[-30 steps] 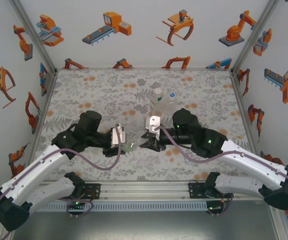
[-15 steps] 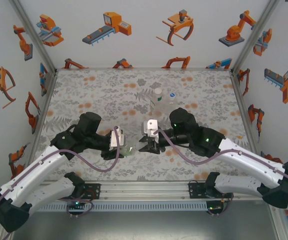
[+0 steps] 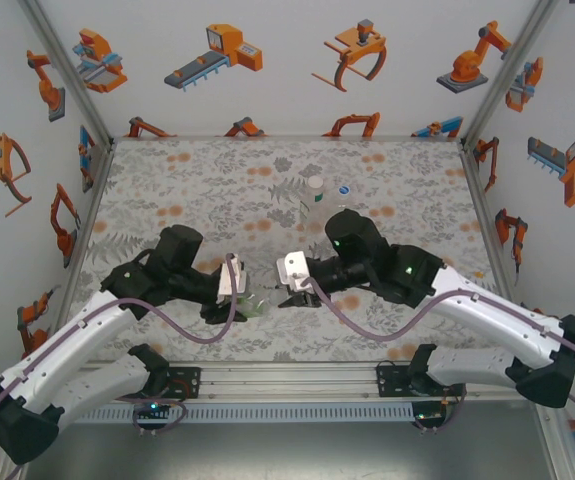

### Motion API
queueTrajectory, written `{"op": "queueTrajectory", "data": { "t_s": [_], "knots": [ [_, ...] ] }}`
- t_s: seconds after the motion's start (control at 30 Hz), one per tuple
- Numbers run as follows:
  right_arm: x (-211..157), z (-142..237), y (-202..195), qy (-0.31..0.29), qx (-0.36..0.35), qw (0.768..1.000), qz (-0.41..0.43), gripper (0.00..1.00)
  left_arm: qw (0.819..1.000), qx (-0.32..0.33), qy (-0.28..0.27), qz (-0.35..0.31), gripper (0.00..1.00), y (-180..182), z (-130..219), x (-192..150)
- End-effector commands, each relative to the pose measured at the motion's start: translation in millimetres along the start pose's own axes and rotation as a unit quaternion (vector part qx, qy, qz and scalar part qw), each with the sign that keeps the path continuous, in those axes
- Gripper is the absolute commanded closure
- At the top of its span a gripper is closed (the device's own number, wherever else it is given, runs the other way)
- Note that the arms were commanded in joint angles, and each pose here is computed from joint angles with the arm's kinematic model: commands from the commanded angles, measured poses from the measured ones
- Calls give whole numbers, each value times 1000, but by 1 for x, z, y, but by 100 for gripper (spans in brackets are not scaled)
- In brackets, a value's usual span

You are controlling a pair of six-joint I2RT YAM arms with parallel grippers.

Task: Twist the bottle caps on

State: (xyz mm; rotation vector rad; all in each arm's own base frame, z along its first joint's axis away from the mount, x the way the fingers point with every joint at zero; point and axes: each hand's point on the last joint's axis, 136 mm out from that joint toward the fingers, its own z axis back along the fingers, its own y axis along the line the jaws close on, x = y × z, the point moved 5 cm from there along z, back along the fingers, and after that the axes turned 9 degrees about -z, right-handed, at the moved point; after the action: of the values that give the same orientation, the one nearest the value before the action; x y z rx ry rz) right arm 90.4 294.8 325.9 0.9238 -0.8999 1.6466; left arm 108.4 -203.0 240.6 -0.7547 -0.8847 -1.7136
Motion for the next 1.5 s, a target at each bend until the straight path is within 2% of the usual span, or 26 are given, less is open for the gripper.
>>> {"op": "queueTrajectory", "data": {
  "t_s": [0.0, 0.17, 0.6, 0.83, 1.0, 1.13, 1.23, 1.33, 1.47],
  "knots": [
    [-5, -16, -6, 25, -5, 999, 44, 100, 992, -27, -102, -74, 100, -2, 9, 42],
    [-6, -22, -4, 51, -28, 993, 98, 100, 992, -36, -98, -63, 100, 0, 6, 41],
    [4, -16, 17, 54, -43, 963, 262, 100, 990, -76, -107, -57, 100, -7, 4, 41],
    [2, -20, 27, 59, 10, 961, 270, 100, 989, -84, -109, -59, 100, -8, 3, 42],
    [-2, -27, 31, 60, 42, 963, 259, 100, 988, -84, -110, -66, 100, -10, 3, 43],
    [-2, -32, 26, 55, 25, 970, 236, 100, 988, -81, -110, -69, 100, -10, 4, 44],
    [1, -33, 16, 46, -15, 983, 176, 100, 989, -74, -105, -76, 100, -11, 6, 44],
    [7, -29, 8, 20, -38, 996, 81, 100, 990, -63, -95, -81, 100, -10, 6, 42],
    [6, -25, 5, -18, -52, 998, -39, 100, 993, -43, -81, -79, 100, -5, 5, 40]
  ]
}}
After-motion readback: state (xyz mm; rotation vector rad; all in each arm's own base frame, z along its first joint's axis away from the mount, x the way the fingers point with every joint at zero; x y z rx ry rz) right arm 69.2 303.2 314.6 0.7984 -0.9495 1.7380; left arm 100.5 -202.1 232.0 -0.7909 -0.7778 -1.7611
